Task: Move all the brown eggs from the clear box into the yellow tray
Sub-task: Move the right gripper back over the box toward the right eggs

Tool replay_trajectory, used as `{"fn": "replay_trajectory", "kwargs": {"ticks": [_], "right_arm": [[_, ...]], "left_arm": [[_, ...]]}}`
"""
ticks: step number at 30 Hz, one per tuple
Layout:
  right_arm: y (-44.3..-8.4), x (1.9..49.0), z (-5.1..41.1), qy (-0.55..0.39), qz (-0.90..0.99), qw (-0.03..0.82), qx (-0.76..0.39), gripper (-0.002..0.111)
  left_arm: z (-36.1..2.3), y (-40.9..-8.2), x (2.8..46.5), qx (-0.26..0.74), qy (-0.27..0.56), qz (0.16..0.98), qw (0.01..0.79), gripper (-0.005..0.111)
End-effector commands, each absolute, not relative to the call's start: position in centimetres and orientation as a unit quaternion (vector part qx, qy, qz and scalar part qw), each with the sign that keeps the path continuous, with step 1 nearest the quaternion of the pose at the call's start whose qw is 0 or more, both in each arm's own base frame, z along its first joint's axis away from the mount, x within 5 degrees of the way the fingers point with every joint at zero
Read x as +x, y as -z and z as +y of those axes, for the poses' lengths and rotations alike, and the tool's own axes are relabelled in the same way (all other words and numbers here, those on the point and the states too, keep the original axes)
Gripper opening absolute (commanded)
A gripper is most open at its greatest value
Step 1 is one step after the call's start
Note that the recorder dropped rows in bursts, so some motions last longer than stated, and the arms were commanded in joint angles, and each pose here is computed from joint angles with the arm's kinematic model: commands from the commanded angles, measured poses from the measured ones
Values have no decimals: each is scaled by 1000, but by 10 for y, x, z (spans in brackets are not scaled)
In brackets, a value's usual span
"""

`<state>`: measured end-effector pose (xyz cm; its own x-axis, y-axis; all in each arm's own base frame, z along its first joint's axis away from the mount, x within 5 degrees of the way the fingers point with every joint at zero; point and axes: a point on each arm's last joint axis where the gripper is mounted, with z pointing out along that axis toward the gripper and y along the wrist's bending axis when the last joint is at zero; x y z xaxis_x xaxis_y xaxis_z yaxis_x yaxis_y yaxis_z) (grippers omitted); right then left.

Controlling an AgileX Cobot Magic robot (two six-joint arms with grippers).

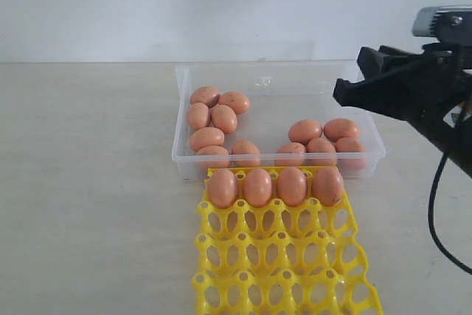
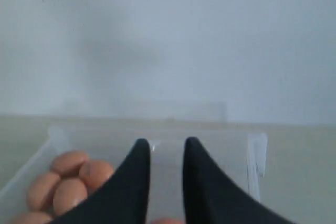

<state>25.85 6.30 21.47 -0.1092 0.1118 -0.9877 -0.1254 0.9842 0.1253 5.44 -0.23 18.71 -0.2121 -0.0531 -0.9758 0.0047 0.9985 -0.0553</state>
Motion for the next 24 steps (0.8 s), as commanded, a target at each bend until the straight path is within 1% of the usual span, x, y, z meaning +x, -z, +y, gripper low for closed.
{"fn": "replay_trajectory", "kwargs": {"ticks": [1, 3, 6, 9, 12, 14, 15, 16, 18, 22, 23, 24], "right_arm": [[-208, 274, 75, -83, 839, 535, -50, 0], [-218, 288, 82, -77, 855, 506, -84, 0], [-249, 324, 96, -83, 866, 483, -105, 0], [-265, 361, 112, -79, 890, 425, -149, 0], [-260, 391, 125, -66, 915, 330, -224, 0], [-252, 411, 133, -56, 913, 296, -276, 0], [-251, 419, 135, -48, 904, 296, -303, 1], [-246, 426, 137, -41, 897, 292, -328, 4], [-235, 437, 141, -26, 880, 290, -375, 14], [-214, 449, 144, 12, 831, 297, -469, 54], [-207, 453, 144, 24, 816, 300, -494, 59], [-202, 455, 144, 35, 802, 303, -513, 61]], "left_arm": [[-2, -187, 55, -12, 21, 775, 632, 4], [-2, -187, 55, -12, 21, 775, 632, 4], [-2, -187, 55, -12, 21, 775, 632, 4], [-2, -187, 55, -12, 21, 775, 632, 4], [-2, -187, 55, -12, 21, 775, 632, 4], [-2, -187, 55, -12, 21, 775, 632, 4], [-2, -187, 55, -12, 21, 775, 632, 4], [-2, -187, 55, -12, 21, 775, 632, 4], [-2, -187, 55, -12, 21, 775, 632, 4], [-2, -187, 55, -12, 21, 775, 632, 4], [-2, -187, 55, -12, 21, 775, 632, 4], [-2, -187, 55, -12, 21, 775, 632, 4]]}}
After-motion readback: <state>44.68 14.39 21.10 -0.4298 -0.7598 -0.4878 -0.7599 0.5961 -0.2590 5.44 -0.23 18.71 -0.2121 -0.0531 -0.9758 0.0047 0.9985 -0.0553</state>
